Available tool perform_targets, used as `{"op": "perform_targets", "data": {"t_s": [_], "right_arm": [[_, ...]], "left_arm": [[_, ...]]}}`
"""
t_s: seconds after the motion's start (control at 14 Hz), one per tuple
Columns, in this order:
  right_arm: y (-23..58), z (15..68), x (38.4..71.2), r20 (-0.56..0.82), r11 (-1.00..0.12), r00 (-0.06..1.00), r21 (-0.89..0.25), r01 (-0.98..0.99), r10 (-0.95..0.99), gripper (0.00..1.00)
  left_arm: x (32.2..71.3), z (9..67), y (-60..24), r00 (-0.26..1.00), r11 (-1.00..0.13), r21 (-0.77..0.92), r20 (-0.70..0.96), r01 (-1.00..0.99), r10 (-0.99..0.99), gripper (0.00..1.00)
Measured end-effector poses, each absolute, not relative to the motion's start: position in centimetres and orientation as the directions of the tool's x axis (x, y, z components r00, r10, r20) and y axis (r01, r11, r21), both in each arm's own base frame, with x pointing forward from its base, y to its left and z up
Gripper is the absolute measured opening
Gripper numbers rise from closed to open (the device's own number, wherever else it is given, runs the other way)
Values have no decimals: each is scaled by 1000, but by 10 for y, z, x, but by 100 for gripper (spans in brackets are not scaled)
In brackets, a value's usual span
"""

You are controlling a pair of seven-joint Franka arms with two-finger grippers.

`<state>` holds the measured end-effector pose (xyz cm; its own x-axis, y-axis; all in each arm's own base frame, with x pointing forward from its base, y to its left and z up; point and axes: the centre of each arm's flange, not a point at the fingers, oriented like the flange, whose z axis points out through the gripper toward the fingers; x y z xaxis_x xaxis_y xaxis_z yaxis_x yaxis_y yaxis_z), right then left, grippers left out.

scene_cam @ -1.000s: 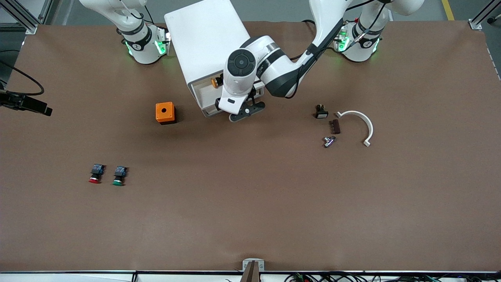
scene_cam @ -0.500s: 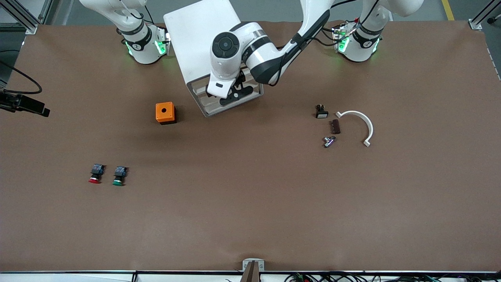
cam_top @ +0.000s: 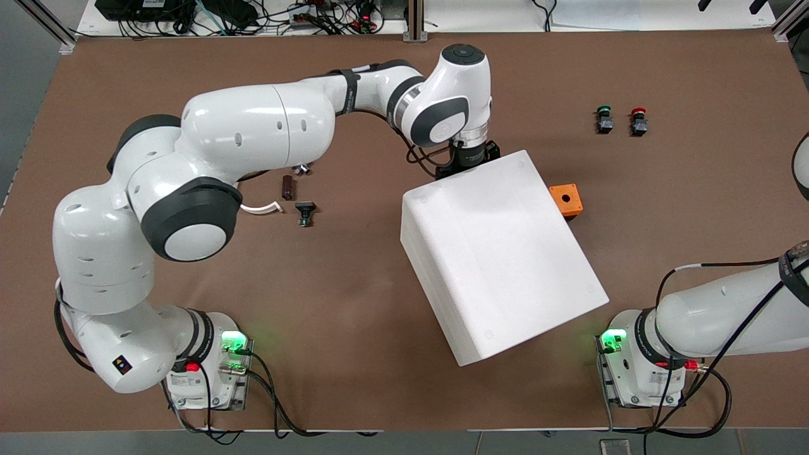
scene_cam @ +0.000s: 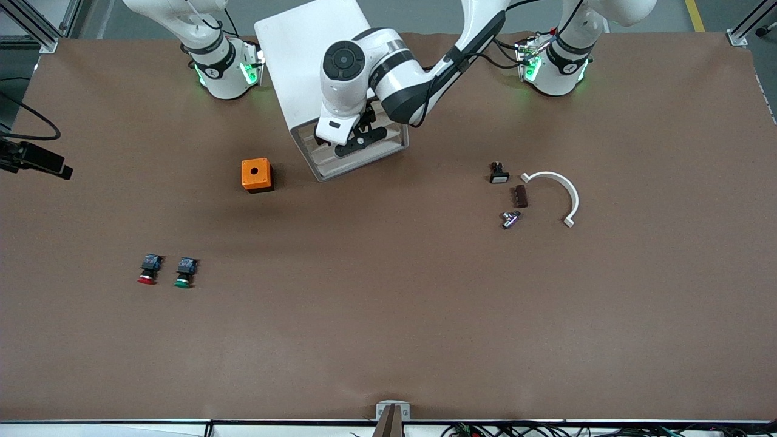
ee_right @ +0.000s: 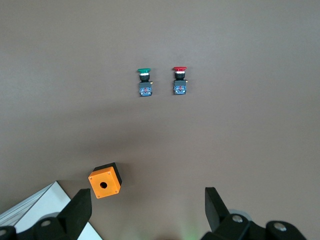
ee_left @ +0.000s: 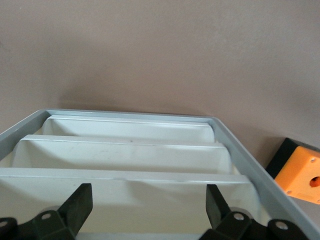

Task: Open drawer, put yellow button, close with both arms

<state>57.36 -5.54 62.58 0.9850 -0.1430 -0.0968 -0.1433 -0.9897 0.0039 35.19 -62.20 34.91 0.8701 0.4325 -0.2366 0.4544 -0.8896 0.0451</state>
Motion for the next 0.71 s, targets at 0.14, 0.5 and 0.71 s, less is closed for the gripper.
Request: {"op": "perform_targets", "data": {"t_s": [0.14,0.5,0.71], "right_arm": [[-54,626,574,-97,-990,985,3,-140,-140,100],[-38,626,575,-96,-994,989,1,-110,-110,100],[-26,624,576,-98,-996,991,1,-90,-90,100]], "left_arm": [[382,351,-606,871,-883,62,-206,466,445,100],[489,354,-522,893,-894,85,-142,441,427,100],[529,365,-480,913,-909,89,-81,407,400,100]]}}
